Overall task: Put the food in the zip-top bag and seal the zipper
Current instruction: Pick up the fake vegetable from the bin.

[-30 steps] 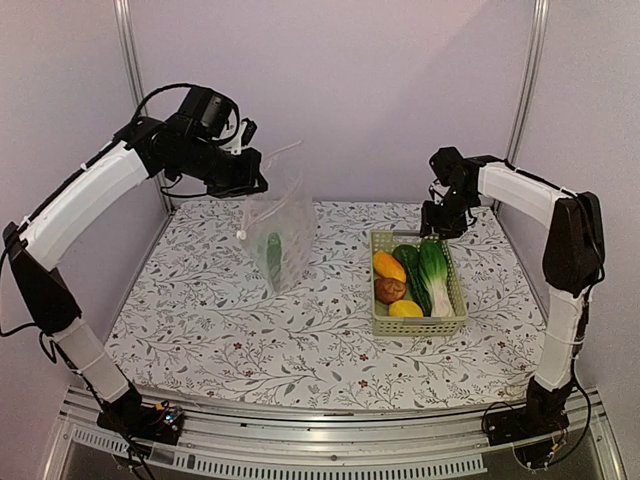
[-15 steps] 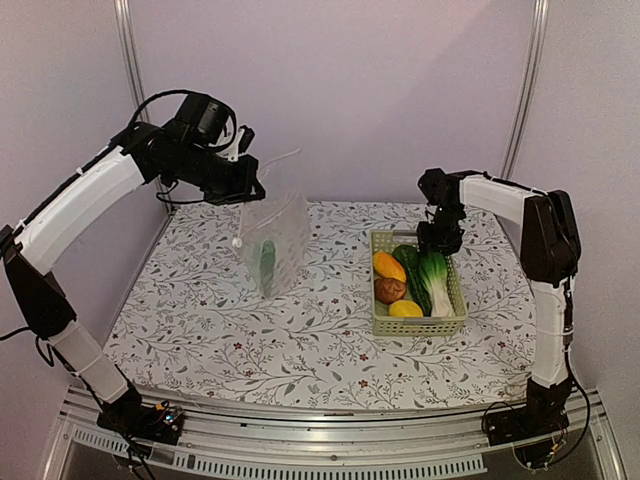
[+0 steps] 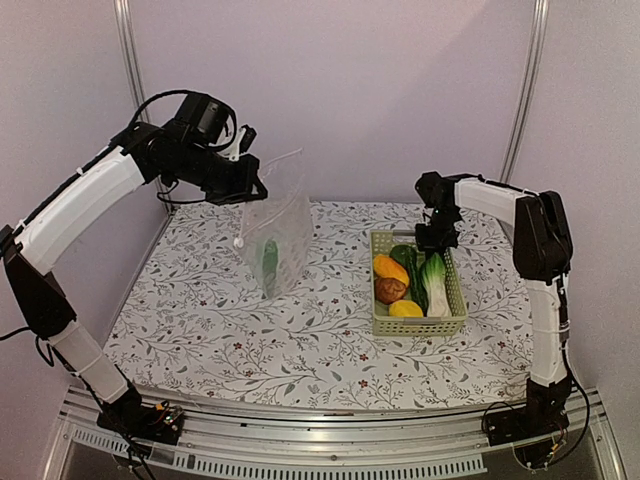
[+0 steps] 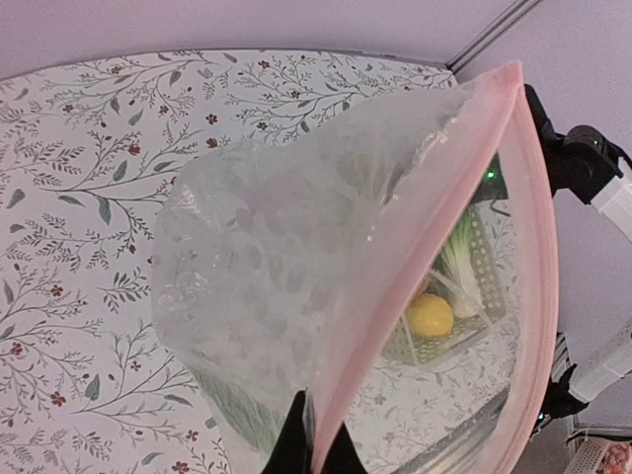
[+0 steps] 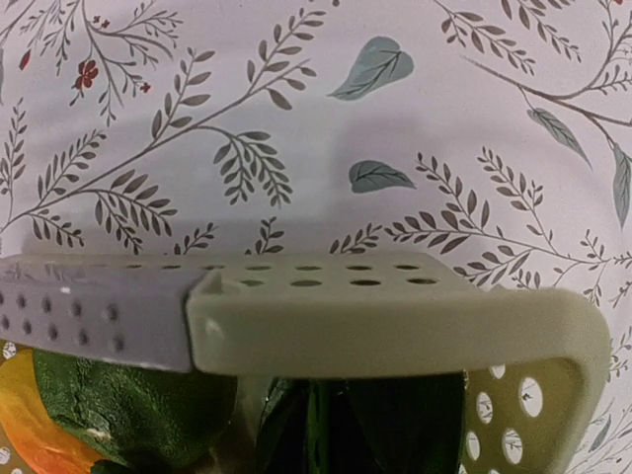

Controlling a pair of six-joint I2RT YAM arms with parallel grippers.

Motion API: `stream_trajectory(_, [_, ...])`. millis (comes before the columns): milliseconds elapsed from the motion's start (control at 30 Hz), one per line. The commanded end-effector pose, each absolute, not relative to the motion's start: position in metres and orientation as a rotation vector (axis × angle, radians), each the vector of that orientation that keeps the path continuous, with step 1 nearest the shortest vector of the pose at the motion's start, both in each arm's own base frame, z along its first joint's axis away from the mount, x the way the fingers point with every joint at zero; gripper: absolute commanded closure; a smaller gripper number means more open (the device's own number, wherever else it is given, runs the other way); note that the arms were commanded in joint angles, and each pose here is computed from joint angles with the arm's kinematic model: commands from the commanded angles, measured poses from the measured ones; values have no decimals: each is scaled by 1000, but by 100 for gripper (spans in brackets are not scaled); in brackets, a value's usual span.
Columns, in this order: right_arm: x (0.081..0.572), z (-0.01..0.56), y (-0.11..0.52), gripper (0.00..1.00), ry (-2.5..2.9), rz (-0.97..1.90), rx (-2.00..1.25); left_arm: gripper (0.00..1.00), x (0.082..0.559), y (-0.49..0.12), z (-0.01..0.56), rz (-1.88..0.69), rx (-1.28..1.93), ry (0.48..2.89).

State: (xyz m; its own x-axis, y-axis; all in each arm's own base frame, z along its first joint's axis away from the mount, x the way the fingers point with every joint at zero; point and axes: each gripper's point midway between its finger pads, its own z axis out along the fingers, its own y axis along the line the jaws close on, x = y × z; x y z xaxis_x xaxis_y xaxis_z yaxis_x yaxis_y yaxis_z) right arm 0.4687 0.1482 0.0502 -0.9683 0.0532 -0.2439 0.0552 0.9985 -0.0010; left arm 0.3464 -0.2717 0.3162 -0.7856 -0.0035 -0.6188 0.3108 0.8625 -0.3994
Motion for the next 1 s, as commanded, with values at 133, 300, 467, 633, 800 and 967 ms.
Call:
stream_trajectory(133, [461,173,154,100,2657,205,126,100,357,-279,311,-686,225,2393])
stream_trajectory(300, [455,259,185,100,2453,415,34,100,361,-285,307,-707,228,2400])
stream_trajectory(467, [443,350,221,100,2176,545,-83,100,364,-291,307,-728,228,2401])
stream_trajectory(633, [416,439,255,100,1890,698,-165,100,366,-296,309,-764,214,2400])
stream_trajectory(800, [384,505,286,100,1651,819,-221,100,366,-301,310,-799,201,2402])
stream_trajectory(967, [352,556,318,100,1406,883,-296,100,366,-303,310,-820,190,2406])
